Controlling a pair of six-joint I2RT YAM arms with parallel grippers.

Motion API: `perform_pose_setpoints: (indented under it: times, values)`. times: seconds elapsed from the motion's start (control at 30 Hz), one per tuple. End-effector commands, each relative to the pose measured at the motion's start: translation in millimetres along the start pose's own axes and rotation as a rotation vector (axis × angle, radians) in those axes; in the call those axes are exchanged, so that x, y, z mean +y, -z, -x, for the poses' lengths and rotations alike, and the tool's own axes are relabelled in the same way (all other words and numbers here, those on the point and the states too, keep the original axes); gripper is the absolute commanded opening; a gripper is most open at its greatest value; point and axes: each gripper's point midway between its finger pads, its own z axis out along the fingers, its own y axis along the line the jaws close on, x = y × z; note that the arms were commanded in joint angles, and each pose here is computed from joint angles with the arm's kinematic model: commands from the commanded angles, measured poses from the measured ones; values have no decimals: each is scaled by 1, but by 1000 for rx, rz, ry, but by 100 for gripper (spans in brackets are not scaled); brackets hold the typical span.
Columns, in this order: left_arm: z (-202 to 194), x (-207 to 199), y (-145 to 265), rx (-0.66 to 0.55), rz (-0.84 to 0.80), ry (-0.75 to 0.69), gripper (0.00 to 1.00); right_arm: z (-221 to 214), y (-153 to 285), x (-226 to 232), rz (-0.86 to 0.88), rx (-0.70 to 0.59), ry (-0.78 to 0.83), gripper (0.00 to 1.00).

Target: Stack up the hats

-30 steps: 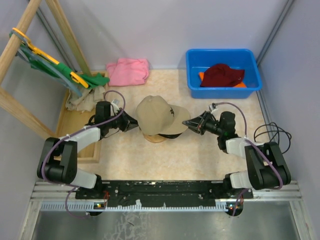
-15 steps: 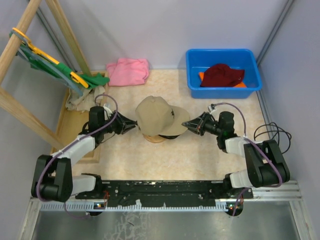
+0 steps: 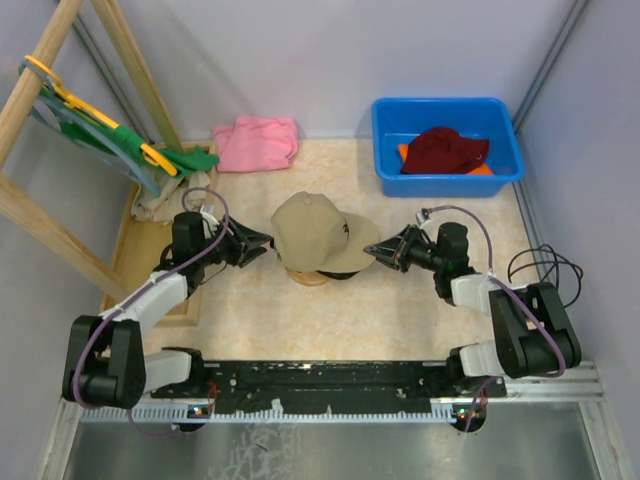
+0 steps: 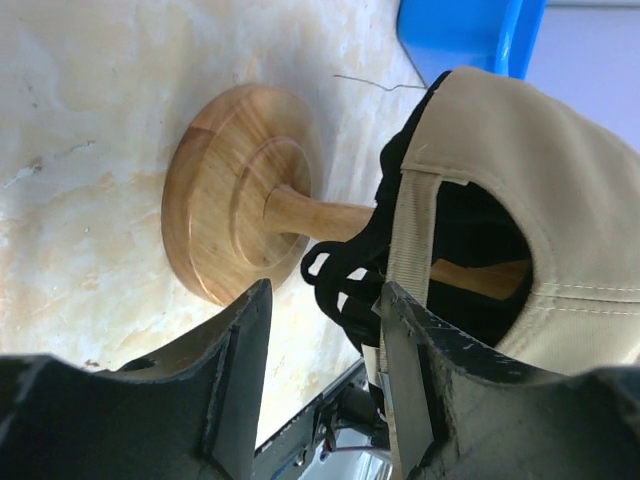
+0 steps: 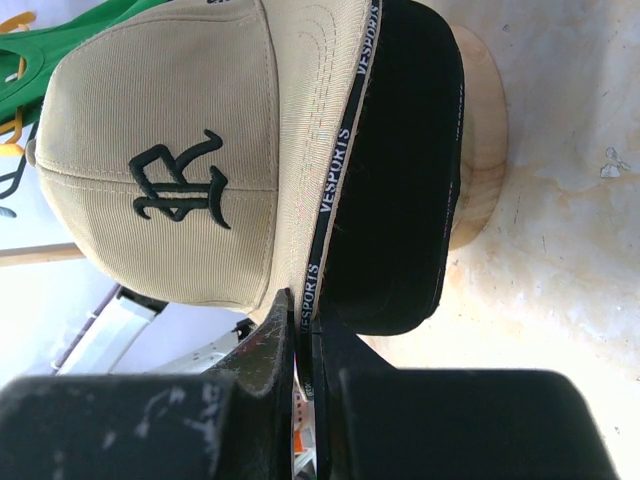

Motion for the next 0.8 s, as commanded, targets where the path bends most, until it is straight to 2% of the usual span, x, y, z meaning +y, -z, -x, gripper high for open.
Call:
perform_pose_setpoints:
  times: [0.0, 0.43, 0.63, 0.77]
  values:
    - [0, -22, -5, 28, -66, -38, 55, -10, -1, -6, -38, 42, 23, 0]
    - [5, -43, -2, -11, -125, -42, 60, -10, 0, -4, -37, 42, 21, 0]
    - [-8, -42, -17, 49, -126, -50, 60, -10, -1, -5, -41, 44, 20, 0]
    - [-25, -37, -32, 91, -110, -57, 57, -10, -1, -6, -47, 47, 25, 0]
